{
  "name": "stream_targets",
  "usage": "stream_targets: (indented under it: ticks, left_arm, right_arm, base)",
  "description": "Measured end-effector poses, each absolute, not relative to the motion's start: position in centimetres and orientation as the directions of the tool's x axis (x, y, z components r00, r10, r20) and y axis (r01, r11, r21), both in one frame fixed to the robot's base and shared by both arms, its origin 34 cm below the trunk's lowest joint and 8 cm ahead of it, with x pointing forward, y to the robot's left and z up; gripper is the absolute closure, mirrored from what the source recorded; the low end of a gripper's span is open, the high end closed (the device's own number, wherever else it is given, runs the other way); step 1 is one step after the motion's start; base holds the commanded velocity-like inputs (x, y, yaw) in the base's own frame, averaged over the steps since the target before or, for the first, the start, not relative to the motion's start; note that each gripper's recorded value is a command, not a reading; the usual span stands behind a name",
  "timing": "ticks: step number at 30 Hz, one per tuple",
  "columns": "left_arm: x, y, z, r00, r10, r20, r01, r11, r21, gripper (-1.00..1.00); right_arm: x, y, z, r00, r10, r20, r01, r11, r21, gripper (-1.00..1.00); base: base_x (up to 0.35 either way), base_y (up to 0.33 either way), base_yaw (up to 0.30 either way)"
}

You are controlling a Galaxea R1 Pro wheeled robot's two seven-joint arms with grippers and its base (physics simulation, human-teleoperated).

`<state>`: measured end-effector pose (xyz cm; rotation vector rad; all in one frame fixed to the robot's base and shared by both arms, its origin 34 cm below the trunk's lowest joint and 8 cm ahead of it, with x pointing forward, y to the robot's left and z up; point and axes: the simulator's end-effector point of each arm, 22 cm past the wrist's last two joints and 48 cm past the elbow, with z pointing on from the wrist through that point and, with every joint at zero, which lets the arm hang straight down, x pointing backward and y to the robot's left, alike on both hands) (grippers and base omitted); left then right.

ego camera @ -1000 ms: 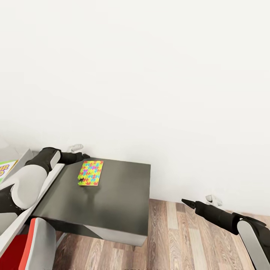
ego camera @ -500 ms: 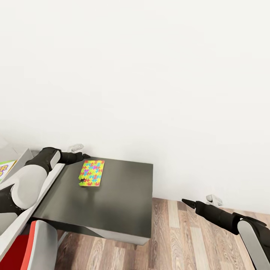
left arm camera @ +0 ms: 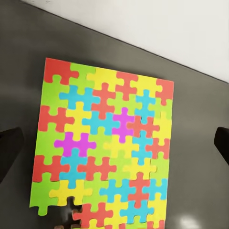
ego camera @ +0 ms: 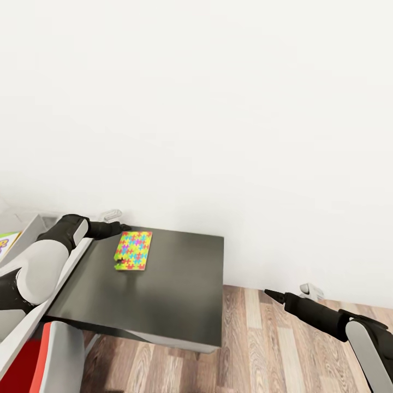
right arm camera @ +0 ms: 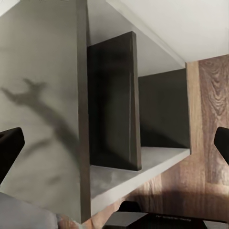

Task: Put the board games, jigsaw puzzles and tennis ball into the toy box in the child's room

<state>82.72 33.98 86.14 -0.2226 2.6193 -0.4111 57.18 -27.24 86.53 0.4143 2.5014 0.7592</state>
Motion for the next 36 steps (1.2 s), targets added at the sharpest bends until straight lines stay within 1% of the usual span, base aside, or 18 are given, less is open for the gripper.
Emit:
stream_targets:
  ticks: [9,36]
  left_arm:
    - [82.5,34.1,85.1,-0.880,-0.227,-0.418,-0.089,0.942,-0.323,-1.00]
    - [81.8,34.0,81.9,-0.897,-0.228,-0.378,-0.104,0.942,-0.320,-1.00]
  right_arm:
    - [57.0,-27.2,85.8,-0.839,0.414,-0.352,0.151,0.799,0.582,-1.00]
    - [56.3,-27.2,83.8,-0.854,0.414,-0.314,0.176,0.799,0.575,-1.00]
  base:
    - [0.093,0.048,0.000]
    - [0.003,0.001,0.000]
